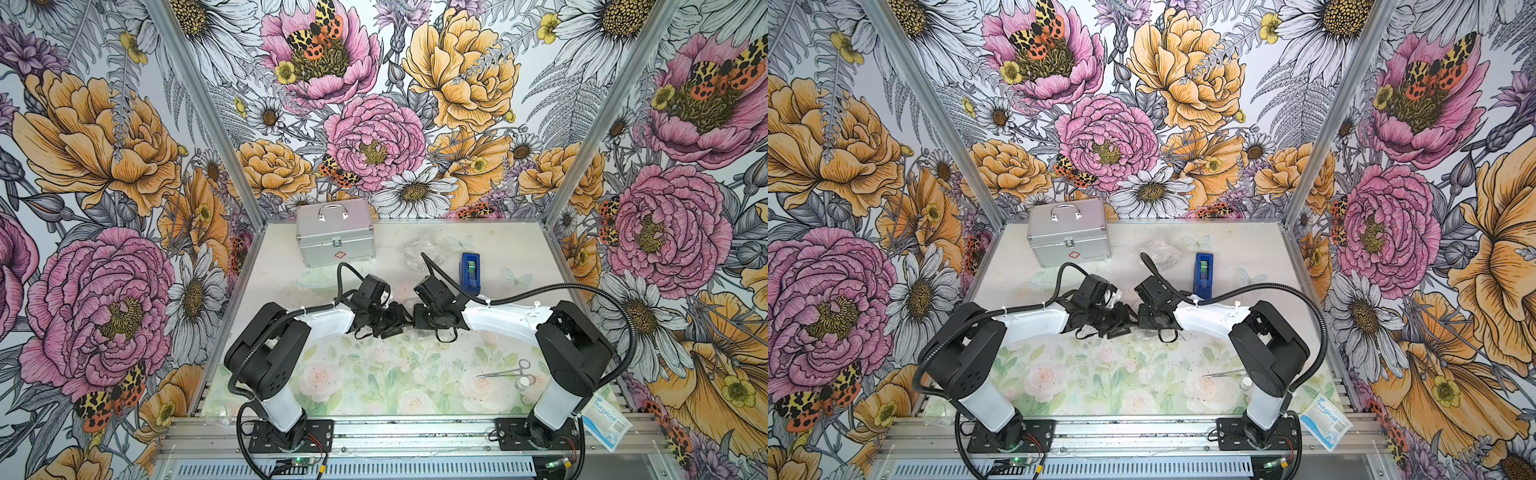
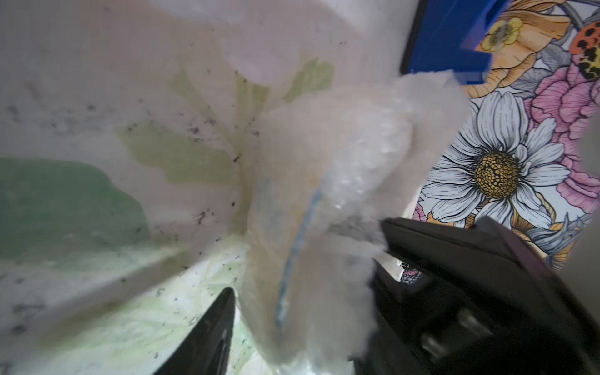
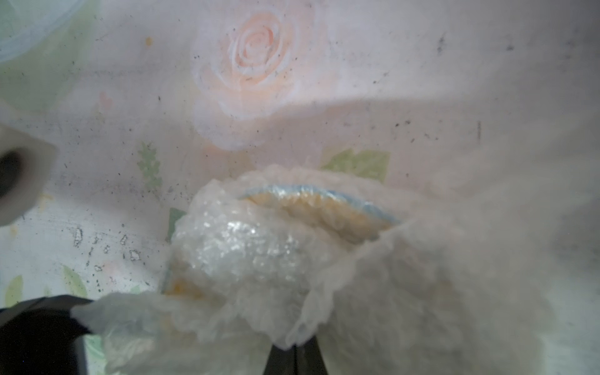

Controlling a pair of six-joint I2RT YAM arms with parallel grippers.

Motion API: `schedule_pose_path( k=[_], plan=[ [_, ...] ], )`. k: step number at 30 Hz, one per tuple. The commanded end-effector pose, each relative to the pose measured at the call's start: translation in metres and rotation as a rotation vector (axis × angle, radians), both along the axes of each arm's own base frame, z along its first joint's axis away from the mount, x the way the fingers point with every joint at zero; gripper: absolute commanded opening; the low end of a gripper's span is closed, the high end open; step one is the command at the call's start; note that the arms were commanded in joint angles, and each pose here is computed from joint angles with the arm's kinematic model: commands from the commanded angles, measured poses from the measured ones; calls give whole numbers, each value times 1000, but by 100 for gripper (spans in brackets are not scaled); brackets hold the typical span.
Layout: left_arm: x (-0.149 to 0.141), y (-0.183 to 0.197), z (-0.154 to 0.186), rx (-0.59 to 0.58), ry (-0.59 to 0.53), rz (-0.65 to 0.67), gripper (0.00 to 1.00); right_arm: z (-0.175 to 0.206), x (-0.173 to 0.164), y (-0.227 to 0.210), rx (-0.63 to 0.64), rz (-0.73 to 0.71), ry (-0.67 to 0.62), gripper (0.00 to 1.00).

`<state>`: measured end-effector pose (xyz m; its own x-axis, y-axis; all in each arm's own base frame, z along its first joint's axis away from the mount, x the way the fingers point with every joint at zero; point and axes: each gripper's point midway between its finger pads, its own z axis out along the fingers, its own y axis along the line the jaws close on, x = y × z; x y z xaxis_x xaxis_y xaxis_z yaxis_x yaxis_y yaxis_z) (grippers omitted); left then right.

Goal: Wrap bowls in bubble wrap
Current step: Stick the tape on the bubble wrap.

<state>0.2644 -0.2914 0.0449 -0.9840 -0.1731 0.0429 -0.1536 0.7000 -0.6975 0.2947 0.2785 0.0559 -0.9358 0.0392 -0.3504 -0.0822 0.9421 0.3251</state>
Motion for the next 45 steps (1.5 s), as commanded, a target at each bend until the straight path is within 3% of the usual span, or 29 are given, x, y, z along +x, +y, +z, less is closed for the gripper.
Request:
schedule_pose_path(
  k=[1,10,12,14,16,20,22,28,30,32,33,35,37,41,43,45],
  plan=[
    [5,-6,3,-26,-10,0,49,35,3,4,68,-24,-63,1],
    [-1,2,-13,-5,34,8,38,69,1,-18,90,-81,-131,6],
    [2,1,-11,-5,27,9,37,73,0,-35,76,-123,-146,15],
    [7,0,-7,-13,12,15,34,72,-1,-55,83,-175,-135,30],
    [11,0,-2,-20,-1,23,30,66,-2,-71,94,-212,-106,37],
    [21,2,4,-24,-29,46,24,59,-5,-89,97,-232,-70,40],
    [27,2,6,-26,-33,58,20,59,-6,-96,92,-246,-70,39],
    [53,-6,15,-45,-65,80,16,61,-7,-108,96,-275,-80,14],
    [61,-11,19,-44,-77,77,16,66,-8,-113,96,-288,-97,12],
    [67,-14,25,-29,-101,73,21,72,-8,-120,101,-307,-118,12],
    [68,-14,13,-4,-82,72,26,74,-8,-124,102,-317,-128,12],
    [72,-14,12,12,-92,75,41,82,-8,-135,100,-340,-156,15],
    [73,-12,14,27,-103,76,49,93,-8,-149,89,-366,-196,20],
    [68,0,37,53,-159,87,61,130,-6,-181,94,-418,-327,44],
    [62,10,48,78,-180,84,65,149,-4,-198,94,-462,-388,53],
    [58,22,62,91,-205,89,69,166,-3,-218,56,-508,-457,54]
  ],
)
